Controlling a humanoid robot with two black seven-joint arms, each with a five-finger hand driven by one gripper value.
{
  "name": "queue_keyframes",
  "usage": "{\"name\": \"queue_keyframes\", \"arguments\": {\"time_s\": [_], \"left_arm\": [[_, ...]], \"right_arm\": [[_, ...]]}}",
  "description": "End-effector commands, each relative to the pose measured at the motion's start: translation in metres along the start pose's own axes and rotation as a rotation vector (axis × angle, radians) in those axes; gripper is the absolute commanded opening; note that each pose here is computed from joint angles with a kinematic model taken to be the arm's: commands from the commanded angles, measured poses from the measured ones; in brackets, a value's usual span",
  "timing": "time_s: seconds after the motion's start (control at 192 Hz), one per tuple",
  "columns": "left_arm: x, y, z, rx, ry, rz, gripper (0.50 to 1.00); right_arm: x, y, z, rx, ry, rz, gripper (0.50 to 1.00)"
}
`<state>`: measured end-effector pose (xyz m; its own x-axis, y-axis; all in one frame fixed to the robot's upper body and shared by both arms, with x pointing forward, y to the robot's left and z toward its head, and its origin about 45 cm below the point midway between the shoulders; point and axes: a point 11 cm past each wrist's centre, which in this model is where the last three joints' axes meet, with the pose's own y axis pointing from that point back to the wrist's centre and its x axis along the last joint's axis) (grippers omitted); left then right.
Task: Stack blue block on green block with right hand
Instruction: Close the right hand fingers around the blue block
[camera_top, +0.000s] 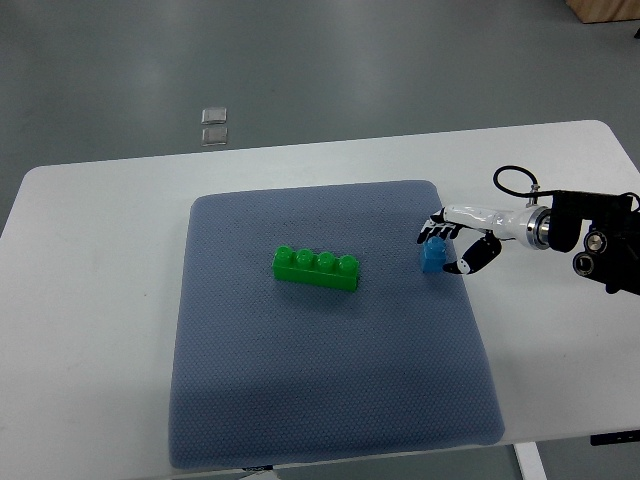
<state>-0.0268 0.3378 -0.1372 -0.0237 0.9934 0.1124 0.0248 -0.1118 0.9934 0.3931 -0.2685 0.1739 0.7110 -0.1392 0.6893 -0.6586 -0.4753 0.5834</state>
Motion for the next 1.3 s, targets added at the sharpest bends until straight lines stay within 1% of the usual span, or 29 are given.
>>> {"name": "queue_keyframes", "arguments": {"time_s": [0.0, 0.308, 1.018, 1.096, 1.227, 1.294], "left_arm": [[0.0000, 0.0000, -0.0004, 0.001, 0.001, 0.000, 1.000], [0.0000, 0.0000, -0.0004, 0.001, -0.001, 0.000, 1.000], [0.0000, 0.0000, 0.0005, -0.001, 0.001, 0.000, 1.000], [0.0000, 0.0000, -0.0004, 0.001, -0.001, 0.000, 1.000], [0.0000, 0.0000, 0.0005, -0.001, 0.001, 0.000, 1.000], [0.0000, 0.0000, 0.0005, -0.001, 0.001, 0.000, 1.000]], "right_arm": [[0.0010, 0.0008, 0.0008, -0.002, 0.001, 0.001, 0.699], [0.0046, -0.0004, -0.0028, 0.005, 0.007, 0.007, 0.660], [0.0017, -0.0012, -0.0013, -0.001, 0.011, -0.003, 0.643], [0.0024, -0.0012, -0.0016, 0.000, 0.012, -0.002, 0.623], [0.0023, -0.0012, -0.0017, 0.001, 0.015, -0.003, 0.611], [0.0025, -0.0011, -0.0013, 0.000, 0.015, -0.002, 0.588]]}}
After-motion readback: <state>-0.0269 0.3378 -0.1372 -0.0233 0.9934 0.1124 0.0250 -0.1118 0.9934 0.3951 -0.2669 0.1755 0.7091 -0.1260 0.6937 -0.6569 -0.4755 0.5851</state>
